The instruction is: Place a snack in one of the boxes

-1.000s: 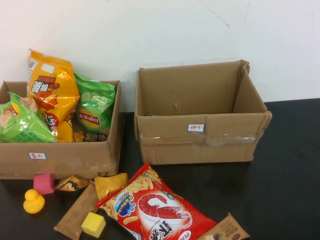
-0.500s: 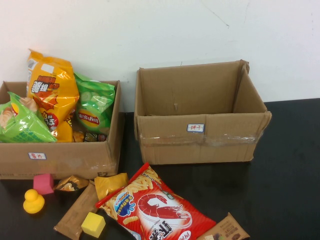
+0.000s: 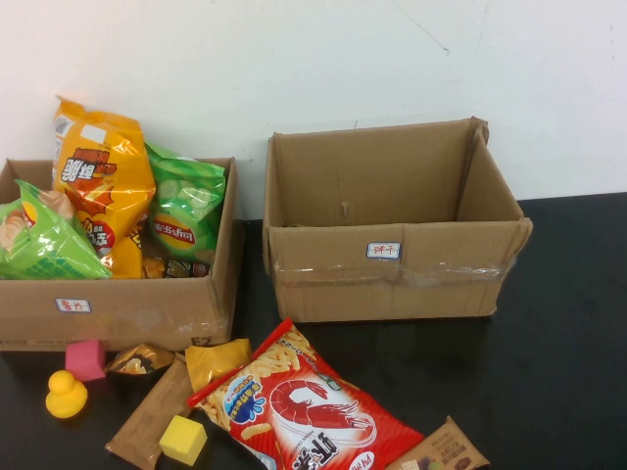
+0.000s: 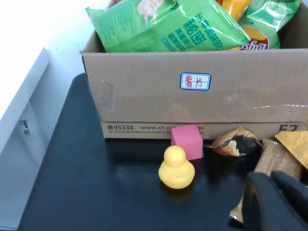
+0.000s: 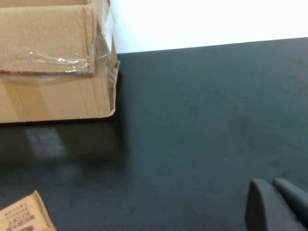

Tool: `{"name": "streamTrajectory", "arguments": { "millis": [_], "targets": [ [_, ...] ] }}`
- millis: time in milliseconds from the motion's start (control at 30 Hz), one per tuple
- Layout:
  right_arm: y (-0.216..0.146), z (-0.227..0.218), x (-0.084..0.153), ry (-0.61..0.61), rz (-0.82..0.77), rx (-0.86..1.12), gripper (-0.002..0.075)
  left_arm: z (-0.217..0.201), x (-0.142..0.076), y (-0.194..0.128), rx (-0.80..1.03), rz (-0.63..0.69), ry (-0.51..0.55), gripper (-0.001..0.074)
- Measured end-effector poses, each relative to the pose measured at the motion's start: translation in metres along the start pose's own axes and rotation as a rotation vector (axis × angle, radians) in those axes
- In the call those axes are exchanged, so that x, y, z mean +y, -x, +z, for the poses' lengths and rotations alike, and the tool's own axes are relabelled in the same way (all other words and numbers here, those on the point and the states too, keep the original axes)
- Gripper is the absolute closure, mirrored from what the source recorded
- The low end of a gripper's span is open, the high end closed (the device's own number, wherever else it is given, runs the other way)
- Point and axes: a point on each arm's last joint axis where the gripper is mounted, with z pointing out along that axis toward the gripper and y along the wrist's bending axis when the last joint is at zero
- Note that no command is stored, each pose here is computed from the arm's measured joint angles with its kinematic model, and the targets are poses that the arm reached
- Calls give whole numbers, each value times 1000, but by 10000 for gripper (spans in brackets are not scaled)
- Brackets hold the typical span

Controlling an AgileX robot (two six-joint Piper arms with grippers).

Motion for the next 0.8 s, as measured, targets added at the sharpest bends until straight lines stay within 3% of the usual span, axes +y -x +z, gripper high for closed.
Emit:
{"name": "streamTrajectory", "arguments": {
  "millis": [67, 100, 200, 267, 400, 467, 533, 700, 800],
  "targets": [
    [0, 0, 0, 0, 0, 0, 727, 0, -1, 0, -4, -52, -14, 736],
    [0, 0, 0, 0, 0, 0, 727, 0, -3, 1, -8, -148, -35, 736],
    [0, 0, 0, 0, 0, 0, 727, -1, -13, 6, -22, -683, -167, 736],
    [0, 0, 0, 0, 0, 0, 727, -2, -17, 12, -43, -933, -235, 736],
    [0, 0, 0, 0, 0, 0, 727, -3, -12, 22, -142, -1140, -259, 736],
    [0, 0, 0, 0, 0, 0, 727, -3, -10, 23, -170, -1151, -251, 736],
    [0, 0, 0, 0, 0, 0, 727, -3, -10, 23, -174, -1083, -243, 736],
    [0, 0, 0, 0, 0, 0, 727, -23, -22, 60, -170, -653, -319, 736],
    [0, 0, 0, 0, 0, 0, 727, -25, -25, 86, -60, -412, -301, 736]
  ]
}}
